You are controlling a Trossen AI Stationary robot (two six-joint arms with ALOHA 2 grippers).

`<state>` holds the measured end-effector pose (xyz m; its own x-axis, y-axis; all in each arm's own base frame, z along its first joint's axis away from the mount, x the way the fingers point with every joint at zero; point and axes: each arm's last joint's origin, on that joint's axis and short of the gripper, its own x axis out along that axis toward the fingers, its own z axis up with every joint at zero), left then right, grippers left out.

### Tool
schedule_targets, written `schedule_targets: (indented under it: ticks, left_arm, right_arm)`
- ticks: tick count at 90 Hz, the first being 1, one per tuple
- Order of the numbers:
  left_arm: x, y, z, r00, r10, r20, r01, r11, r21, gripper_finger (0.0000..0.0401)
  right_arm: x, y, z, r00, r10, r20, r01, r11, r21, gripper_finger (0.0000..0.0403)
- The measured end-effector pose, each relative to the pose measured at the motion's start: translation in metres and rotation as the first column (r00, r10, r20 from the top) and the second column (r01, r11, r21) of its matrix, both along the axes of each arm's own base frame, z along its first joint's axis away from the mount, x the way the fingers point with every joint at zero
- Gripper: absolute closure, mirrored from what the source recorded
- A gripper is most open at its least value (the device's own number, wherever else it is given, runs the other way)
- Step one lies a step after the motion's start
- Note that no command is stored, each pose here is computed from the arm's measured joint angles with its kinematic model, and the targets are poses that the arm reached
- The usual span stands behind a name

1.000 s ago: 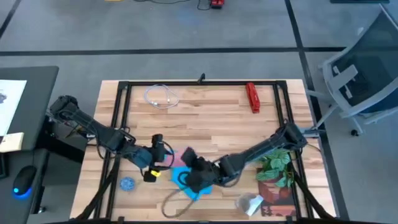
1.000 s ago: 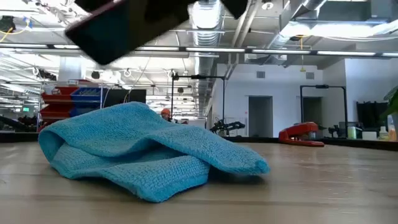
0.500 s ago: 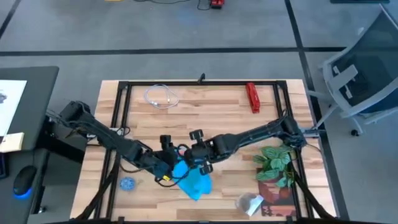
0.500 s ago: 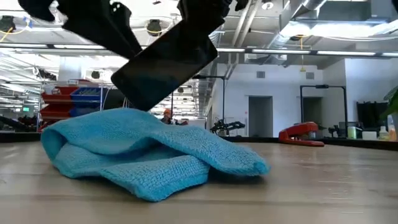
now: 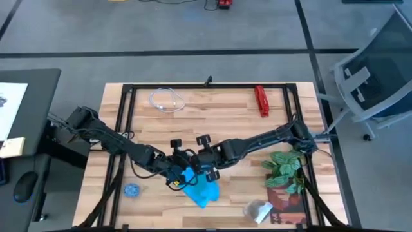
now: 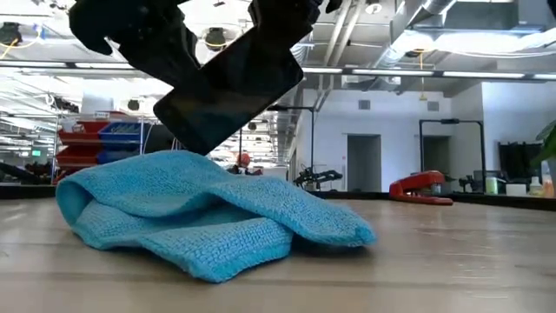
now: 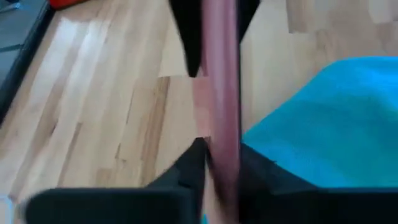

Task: Apply microfiber cloth
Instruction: Wipe the back and front of the cellphone with the blue microfiber cloth

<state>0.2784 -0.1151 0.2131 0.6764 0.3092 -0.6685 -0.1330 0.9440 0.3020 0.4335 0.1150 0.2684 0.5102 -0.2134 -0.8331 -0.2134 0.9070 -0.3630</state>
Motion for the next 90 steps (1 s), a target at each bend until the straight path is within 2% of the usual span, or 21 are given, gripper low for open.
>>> schedule_targets:
  ticks: [18, 37, 49, 59, 68, 73, 82, 90]
  left_arm:
    - [0.003, -0.004, -0.01, 0.999, 0.032, 0.002, -0.032, 0.998, 0.054, 0.0395]
    - [-0.006, -0.004, -0.012, 0.996, 0.091, -0.023, -0.089, 0.992, 0.093, 0.0397]
    - [-0.026, 0.001, -0.005, 0.982, 0.189, -0.02, -0.184, 0.971, 0.154, 0.0397]
    - [-0.056, 0.008, 0.007, 0.96, 0.272, 0.066, -0.279, 0.949, 0.149, 0.0397]
    - [-0.085, 0.013, 0.018, 0.933, 0.308, 0.184, -0.317, 0.948, 0.018, 0.0397]
    - [-0.104, 0.017, 0.02, 0.921, 0.315, 0.229, -0.307, 0.949, -0.068, 0.0397]
    - [-0.129, 0.019, 0.019, 0.897, 0.312, 0.314, -0.235, 0.937, -0.258, 0.0397]
    - [-0.145, 0.019, 0.008, 0.886, 0.286, 0.366, -0.146, 0.919, -0.365, 0.0397]
  right_arm:
    - [0.0, 0.002, 0.001, 1.0, -0.012, 0.009, 0.012, 1.0, 0.005, 0.036]
    - [-0.008, 0.001, 0.016, 1.0, -0.018, 0.024, 0.018, 1.0, 0.008, 0.0272]
    - [-0.022, 0.002, 0.033, 0.999, -0.042, 0.021, 0.041, 0.999, 0.022, 0.0215]
    - [-0.029, 0.01, 0.041, 0.997, -0.056, 0.048, 0.054, 0.997, 0.054, 0.0196]
    - [-0.025, 0.021, 0.034, 0.996, -0.049, 0.08, 0.04, 0.993, 0.108, 0.0195]
    - [-0.017, 0.028, 0.02, 0.992, -0.031, 0.121, 0.01, 0.986, 0.165, 0.0198]
    - [-0.005, 0.034, -0.012, 0.977, -0.024, 0.213, -0.034, 0.964, 0.265, 0.0204]
    - [0.0, 0.029, -0.038, 0.95, -0.09, 0.298, -0.014, 0.944, 0.329, 0.0211]
